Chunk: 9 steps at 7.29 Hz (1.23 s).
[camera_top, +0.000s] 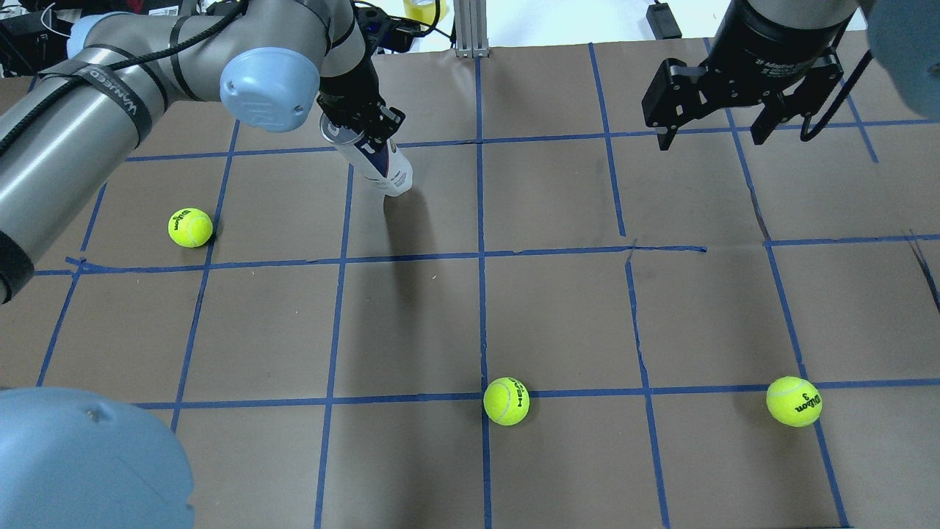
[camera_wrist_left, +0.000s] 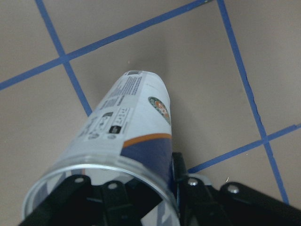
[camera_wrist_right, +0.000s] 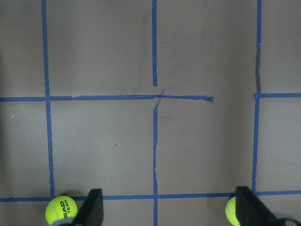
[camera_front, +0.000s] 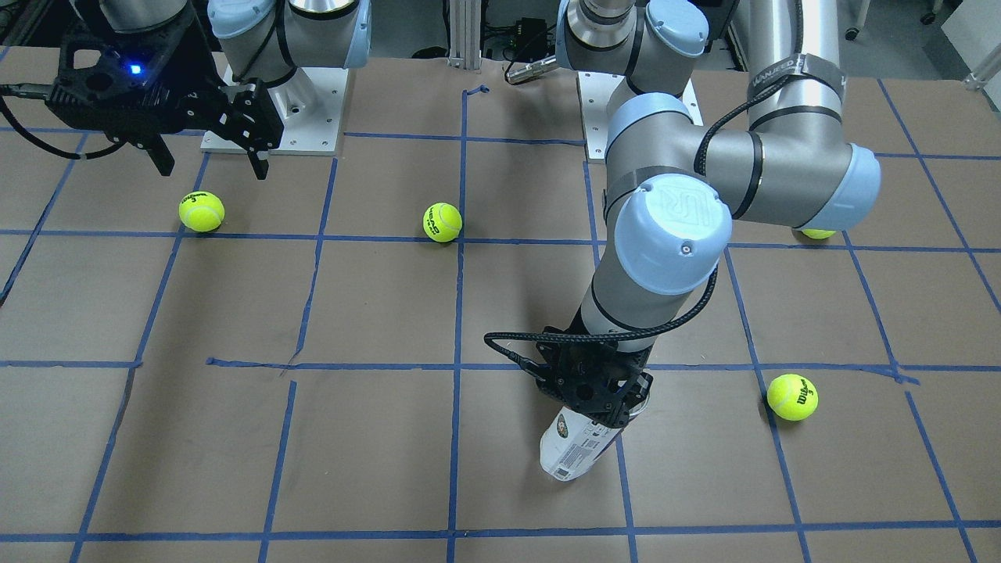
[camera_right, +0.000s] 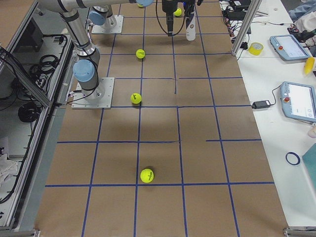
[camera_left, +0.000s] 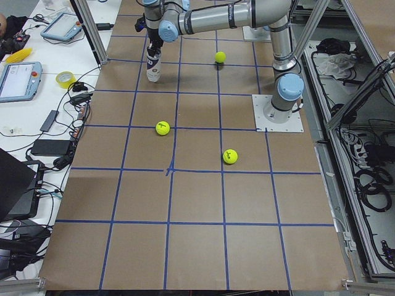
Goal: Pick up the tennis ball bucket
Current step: 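Lift the can with the left gripper and tilt it upright, then set the can upright on the table and open the left gripper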
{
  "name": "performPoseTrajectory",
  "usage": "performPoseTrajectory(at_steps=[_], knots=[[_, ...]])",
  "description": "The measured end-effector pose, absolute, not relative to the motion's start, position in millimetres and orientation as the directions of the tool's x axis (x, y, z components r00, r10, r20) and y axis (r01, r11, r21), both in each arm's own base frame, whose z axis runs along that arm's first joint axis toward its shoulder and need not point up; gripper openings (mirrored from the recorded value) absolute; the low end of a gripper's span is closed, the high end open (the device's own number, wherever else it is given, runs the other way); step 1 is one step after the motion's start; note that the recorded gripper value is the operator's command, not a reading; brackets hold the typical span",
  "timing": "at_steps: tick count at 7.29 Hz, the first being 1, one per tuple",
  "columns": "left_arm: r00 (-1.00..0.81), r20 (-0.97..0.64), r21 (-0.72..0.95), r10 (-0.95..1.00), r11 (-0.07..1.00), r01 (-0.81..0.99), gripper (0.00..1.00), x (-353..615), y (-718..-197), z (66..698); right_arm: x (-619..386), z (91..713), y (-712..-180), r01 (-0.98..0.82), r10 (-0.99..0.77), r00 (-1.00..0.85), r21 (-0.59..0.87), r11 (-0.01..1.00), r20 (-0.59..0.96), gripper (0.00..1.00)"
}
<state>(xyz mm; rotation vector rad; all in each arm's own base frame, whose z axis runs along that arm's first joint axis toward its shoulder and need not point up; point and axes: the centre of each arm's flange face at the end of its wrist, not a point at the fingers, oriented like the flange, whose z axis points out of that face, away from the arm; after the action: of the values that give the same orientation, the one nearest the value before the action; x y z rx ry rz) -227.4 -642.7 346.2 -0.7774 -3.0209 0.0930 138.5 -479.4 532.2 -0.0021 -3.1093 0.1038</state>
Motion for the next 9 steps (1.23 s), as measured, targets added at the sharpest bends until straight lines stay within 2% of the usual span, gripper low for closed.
performPoseTrajectory(at_steps=[1,2,5,7,9], knots=[[-0.862,-0.005,-0.041,0.507,0.861,0.506,0.29,-234.2,-640.4,341.0,138.3,532.2,-479.6,0.001,0.003,-0.999,-0.067,0.998,0.032,1.00],[-0.855,-0.003,-0.018,0.518,0.855,0.518,0.68,-238.4,-637.6,336.5,138.1,532.7,-480.0,0.001,0.004,-0.999,-0.070,0.998,0.034,1.00],[-0.850,0.021,0.025,0.527,0.849,0.527,1.00,-246.9,-630.4,332.8,137.4,533.3,-480.0,0.003,0.005,-0.999,-0.072,0.997,0.034,1.00],[-0.853,0.019,0.016,0.522,0.852,0.523,1.00,-250.2,-630.8,350.3,137.4,533.4,-480.0,0.002,0.005,-0.999,-0.072,0.997,0.034,1.00],[-0.870,0.014,0.000,0.493,0.870,0.493,1.00,-249.2,-622.4,398.8,137.6,533.1,-480.1,0.002,0.004,-0.999,-0.071,0.997,0.034,1.00]])
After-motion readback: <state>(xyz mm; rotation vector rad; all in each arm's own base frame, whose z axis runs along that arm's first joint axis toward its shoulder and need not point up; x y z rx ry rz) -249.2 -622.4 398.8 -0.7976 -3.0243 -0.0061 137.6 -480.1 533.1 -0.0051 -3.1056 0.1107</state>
